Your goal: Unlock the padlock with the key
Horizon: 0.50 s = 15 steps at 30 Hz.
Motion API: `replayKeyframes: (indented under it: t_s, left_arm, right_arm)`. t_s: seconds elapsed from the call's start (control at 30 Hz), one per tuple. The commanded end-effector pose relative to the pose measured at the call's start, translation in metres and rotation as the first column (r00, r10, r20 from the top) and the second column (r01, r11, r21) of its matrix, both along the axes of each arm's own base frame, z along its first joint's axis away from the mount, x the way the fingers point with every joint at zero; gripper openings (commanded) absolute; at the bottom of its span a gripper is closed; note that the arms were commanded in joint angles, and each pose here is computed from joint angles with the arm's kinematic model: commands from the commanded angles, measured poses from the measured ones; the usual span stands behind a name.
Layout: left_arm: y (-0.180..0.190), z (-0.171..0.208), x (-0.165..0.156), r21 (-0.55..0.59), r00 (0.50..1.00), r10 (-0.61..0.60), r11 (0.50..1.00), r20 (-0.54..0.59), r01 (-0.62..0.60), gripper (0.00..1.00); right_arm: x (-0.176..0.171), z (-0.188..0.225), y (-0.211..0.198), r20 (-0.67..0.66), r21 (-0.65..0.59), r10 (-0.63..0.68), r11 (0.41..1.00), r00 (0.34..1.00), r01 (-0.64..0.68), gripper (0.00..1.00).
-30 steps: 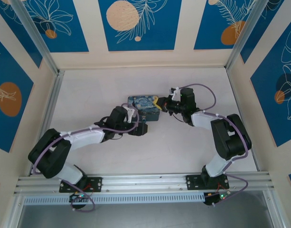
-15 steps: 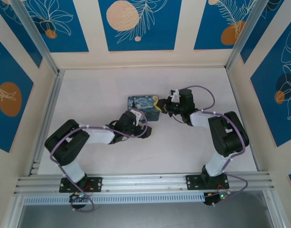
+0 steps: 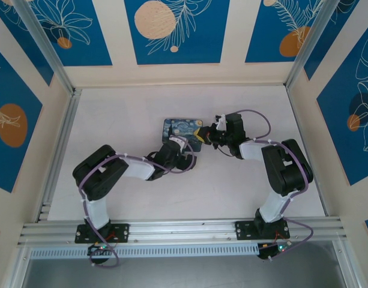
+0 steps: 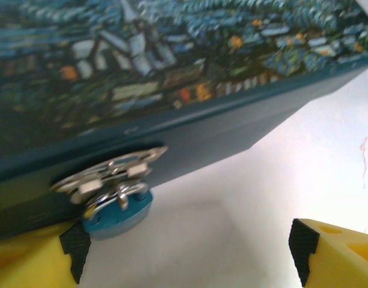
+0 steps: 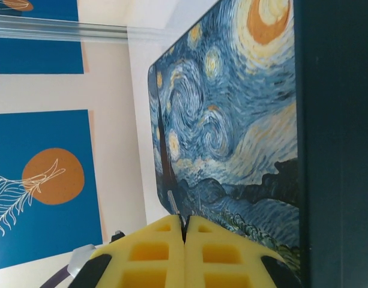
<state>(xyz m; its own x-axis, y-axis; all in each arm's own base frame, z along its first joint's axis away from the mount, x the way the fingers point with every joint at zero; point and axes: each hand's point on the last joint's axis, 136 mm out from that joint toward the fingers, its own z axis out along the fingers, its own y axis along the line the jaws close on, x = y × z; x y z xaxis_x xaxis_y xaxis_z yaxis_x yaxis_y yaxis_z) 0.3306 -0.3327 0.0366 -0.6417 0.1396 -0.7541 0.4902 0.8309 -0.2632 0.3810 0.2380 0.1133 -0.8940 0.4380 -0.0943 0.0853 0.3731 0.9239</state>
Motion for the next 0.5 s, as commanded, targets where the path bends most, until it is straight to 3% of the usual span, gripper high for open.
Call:
replayKeyframes:
  t_s: [0.0, 0.17, 0.47]
  left_arm:
    - [-0.024, 0.017, 0.004, -0.083, 0.999, -0.039, 0.996, 0.029, 0.041, 0.87]
    - [-0.038, 0.033, 0.006, -0.193, 0.998, -0.059, 0.980, 0.006, 0.059, 0.89]
    - [-0.029, 0.036, 0.021, -0.328, 0.998, 0.012, 0.944, -0.064, -0.032, 0.89]
  right_arm:
    - [0.002, -0.006, -0.001, -0.010, -0.015, 0.001, 1.000, 1.000, -0.001, 0.00]
    - [0.002, -0.011, -0.002, -0.022, -0.018, 0.000, 1.000, 1.000, 0.000, 0.00]
    - [0.002, -0.013, -0.002, -0.029, -0.017, -0.004, 1.000, 1.000, 0.004, 0.00]
